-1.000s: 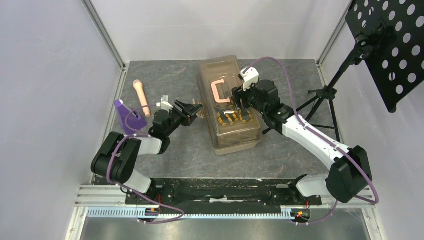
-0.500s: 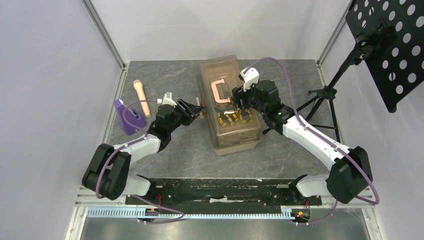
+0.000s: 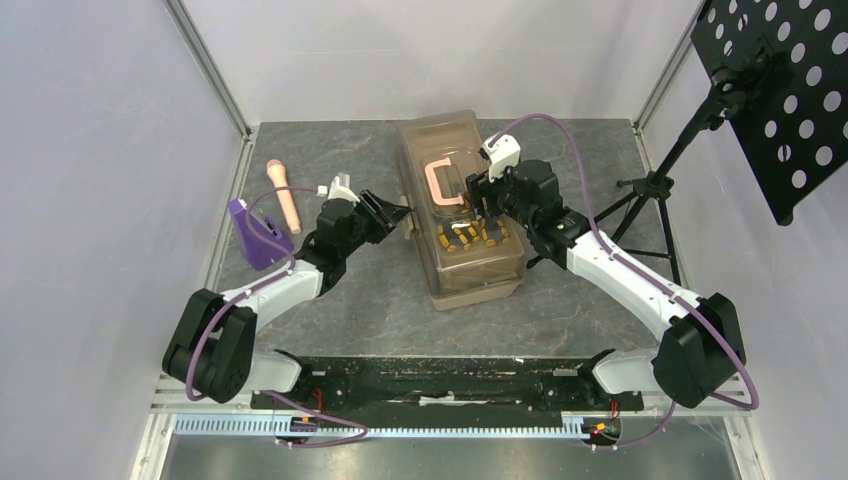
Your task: Pack the tool kit
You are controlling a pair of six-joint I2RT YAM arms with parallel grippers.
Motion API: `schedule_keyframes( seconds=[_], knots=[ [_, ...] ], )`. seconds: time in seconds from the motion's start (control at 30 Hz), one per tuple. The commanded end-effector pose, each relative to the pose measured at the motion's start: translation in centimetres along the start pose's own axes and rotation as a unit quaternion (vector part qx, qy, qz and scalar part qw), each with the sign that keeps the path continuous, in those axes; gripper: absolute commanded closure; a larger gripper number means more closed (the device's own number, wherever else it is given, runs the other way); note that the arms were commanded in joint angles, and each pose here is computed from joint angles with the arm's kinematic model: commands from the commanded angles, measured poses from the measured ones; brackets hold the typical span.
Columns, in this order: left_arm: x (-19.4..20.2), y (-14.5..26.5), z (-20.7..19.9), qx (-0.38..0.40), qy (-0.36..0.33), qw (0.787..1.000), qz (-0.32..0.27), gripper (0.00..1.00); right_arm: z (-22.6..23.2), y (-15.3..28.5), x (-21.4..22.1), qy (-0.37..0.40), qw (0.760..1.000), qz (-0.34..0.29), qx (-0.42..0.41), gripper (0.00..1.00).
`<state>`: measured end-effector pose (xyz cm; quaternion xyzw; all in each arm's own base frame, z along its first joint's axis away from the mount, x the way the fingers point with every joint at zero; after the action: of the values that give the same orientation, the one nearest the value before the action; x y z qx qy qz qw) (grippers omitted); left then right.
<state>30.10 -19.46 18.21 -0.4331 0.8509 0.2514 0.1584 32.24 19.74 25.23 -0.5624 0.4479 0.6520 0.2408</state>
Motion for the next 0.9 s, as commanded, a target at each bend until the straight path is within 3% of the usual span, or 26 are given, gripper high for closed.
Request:
schedule_keyframes(
  seconds=[0.0, 0.37, 0.87],
  knots=[
    [1.6, -0.6, -2.2, 0.047, -0.026, 0.998, 0.041, 0.48, 1.4, 0.4, -0.3, -0.011, 0.999, -0.007, -0.040, 0.32],
    [-1.3, 1.9, -2.5, 0.017, -0.025, 0.999, -0.016, 0.47, 1.2, 0.6, -0.4, -0.005, 0.999, -0.010, -0.034, 0.32],
    [0.2, -1.1, 1.3, 0.012, 0.076, 0.996, 0.040, 0.43, 1.0, 0.6, 0.5, -0.003, 1.000, 0.016, -0.025, 0.32]
  ],
)
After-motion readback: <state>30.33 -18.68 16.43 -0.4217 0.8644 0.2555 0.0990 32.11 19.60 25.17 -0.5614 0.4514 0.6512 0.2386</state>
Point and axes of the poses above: each gripper's point midway between its finger pads, its own y axis back along the fingers, its own z axis along the line the jaws close on, x = y × z, the point moved 6 cm from there along y, back along the fingers, and after that the axes turned 2 degrees about -y, right-handed, at the moved point
